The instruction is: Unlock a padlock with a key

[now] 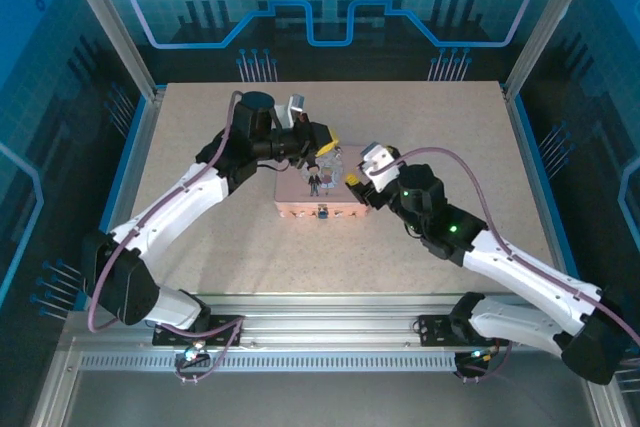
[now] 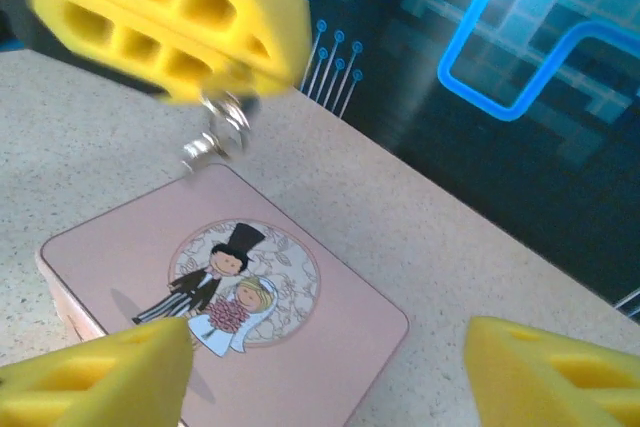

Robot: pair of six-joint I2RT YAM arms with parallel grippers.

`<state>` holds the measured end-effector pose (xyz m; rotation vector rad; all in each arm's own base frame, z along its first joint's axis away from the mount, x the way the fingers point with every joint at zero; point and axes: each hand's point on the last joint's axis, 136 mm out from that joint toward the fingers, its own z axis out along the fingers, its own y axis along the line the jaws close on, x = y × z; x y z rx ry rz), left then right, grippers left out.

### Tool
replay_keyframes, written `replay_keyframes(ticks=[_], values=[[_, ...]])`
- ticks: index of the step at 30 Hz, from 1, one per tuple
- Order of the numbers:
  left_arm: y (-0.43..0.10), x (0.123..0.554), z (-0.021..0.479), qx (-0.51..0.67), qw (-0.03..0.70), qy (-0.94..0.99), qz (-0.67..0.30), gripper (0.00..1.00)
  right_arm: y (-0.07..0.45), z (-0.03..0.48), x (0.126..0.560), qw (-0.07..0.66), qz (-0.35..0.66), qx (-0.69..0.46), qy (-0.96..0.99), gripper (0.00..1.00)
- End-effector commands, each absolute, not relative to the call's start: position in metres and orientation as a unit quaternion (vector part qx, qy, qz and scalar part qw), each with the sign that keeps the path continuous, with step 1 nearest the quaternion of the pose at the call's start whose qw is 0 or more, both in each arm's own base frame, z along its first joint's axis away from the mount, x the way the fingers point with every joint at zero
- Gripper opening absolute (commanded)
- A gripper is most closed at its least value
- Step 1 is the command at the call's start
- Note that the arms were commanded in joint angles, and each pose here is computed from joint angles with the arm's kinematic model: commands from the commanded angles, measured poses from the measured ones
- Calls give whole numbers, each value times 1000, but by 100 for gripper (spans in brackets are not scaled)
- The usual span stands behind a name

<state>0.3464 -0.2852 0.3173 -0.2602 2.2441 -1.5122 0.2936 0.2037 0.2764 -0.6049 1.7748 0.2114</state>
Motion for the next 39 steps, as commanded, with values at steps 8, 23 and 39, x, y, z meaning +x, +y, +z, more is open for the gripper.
replay_keyframes(ticks=[8,23,39], values=[[-264,352,305,-21,310,845,-436,0,172,262,306,452,276,-65,846,100],[-285,337,306,19,387,798,-462,0,223,258,326,350,574,19,740,62],[-291,327,328,-15,411,740,-532,0,252,317,300,364,673,14,643,50]])
